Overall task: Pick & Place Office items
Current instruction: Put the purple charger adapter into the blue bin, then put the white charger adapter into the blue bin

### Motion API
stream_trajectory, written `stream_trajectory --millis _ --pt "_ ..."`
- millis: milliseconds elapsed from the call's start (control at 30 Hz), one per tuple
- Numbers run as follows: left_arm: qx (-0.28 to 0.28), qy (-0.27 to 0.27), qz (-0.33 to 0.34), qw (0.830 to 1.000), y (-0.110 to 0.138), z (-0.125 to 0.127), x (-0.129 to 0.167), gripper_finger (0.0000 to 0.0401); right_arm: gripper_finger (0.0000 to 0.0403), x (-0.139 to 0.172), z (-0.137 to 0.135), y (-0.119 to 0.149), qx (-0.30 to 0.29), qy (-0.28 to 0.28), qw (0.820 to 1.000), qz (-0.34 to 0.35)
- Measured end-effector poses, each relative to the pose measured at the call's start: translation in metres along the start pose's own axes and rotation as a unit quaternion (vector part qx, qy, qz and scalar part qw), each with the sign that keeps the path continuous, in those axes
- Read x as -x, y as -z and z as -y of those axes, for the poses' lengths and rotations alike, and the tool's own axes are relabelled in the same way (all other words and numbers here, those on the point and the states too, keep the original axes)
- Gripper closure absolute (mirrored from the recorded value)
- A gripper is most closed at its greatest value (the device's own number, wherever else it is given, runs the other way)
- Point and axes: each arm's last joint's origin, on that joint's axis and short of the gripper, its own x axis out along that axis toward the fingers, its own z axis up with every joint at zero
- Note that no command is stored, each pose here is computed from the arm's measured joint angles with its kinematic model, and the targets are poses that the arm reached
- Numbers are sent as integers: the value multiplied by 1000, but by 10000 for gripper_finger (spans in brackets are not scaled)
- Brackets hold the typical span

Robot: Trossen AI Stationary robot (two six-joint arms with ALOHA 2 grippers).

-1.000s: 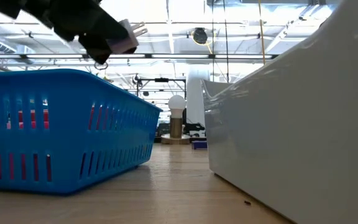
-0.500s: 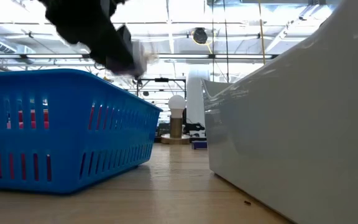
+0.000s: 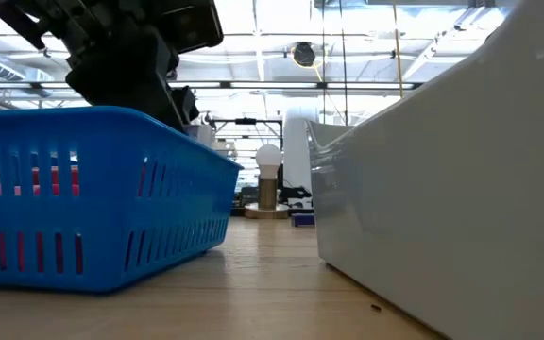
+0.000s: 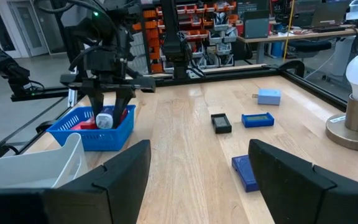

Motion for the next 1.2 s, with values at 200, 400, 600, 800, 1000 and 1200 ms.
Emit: stream_trajectory --millis 200,400,600,800,1000,1200 --pt "15 -4 -10 1000 2 -1 0 258 140 0 0 0 0 0 1000 0" --pt "35 -5 -11 999 2 -2 0 244 140 0 0 0 0 0 1000 0" --pt "53 -6 -11 999 2 -2 0 210 140 0 0 0 0 0 1000 0" --pt "56 -18 -6 998 1 -3 0 178 140 0 0 0 0 0 1000 0" --pt "54 -18 -5 998 1 -3 0 159 140 0 0 0 0 0 1000 0" --pt "51 -10 13 999 -6 -4 13 155 140 0 0 0 0 0 1000 0"
